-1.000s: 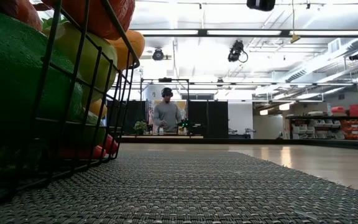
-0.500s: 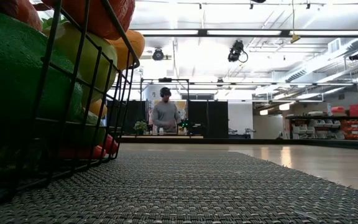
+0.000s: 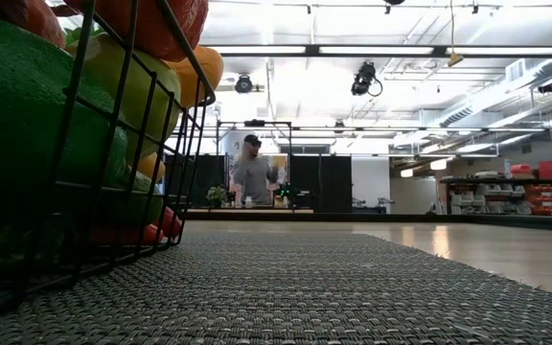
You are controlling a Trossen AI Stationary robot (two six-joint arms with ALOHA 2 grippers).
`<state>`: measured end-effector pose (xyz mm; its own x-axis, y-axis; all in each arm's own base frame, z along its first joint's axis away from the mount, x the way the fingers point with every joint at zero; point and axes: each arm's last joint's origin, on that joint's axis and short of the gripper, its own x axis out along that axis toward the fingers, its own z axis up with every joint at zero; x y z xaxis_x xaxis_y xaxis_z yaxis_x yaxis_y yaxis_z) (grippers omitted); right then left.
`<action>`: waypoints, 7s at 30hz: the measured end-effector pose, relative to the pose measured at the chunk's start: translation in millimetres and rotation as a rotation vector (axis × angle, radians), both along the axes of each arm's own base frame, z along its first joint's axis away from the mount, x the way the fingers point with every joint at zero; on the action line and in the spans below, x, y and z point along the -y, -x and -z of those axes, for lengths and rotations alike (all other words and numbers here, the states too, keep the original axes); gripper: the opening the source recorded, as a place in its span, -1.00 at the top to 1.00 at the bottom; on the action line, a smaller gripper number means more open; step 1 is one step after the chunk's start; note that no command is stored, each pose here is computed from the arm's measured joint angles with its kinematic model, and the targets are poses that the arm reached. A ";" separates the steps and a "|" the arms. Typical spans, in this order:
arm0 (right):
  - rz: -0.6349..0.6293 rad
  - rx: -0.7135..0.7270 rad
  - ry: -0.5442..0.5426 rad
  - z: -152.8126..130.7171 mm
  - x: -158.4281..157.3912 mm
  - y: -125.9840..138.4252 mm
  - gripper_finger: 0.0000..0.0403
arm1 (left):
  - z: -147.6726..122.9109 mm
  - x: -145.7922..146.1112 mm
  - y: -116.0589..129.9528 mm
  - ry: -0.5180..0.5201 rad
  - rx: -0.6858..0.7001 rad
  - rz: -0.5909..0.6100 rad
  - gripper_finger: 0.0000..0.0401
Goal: Build produce basket
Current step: Put the purple eggplant into the wire basket, then return to Home Position
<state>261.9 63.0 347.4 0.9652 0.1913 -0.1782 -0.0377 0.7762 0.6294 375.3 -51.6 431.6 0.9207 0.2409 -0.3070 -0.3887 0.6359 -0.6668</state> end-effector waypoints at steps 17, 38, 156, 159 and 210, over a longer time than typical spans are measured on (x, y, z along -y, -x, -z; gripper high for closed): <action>0.032 -0.059 0.003 5.6 2.7 0.5 0.12 | -4.0 -5.4 22.5 -0.087 -0.132 0.065 0.62; 0.019 -0.353 0.088 33.5 5.0 11.3 0.06 | 17.6 58.3 117.5 -0.014 -0.771 0.607 0.60; 0.529 -0.127 0.076 -37.3 60.6 136.9 0.95 | 231.5 -63.9 285.1 -0.356 0.603 0.013 0.99; 0.527 -0.096 0.099 -33.0 60.9 139.7 0.97 | 231.8 -66.3 285.3 -0.371 0.593 -0.013 0.95; 0.342 0.033 0.574 192.2 68.1 148.4 0.93 | 262.2 -64.4 278.1 -0.659 0.210 0.175 0.91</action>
<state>113.5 -5.0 155.2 0.9615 -0.2422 -0.1295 0.2573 0.9593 0.1161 97.1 12.8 169.4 0.9866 0.1583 0.0398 -0.1493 0.9738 -0.1717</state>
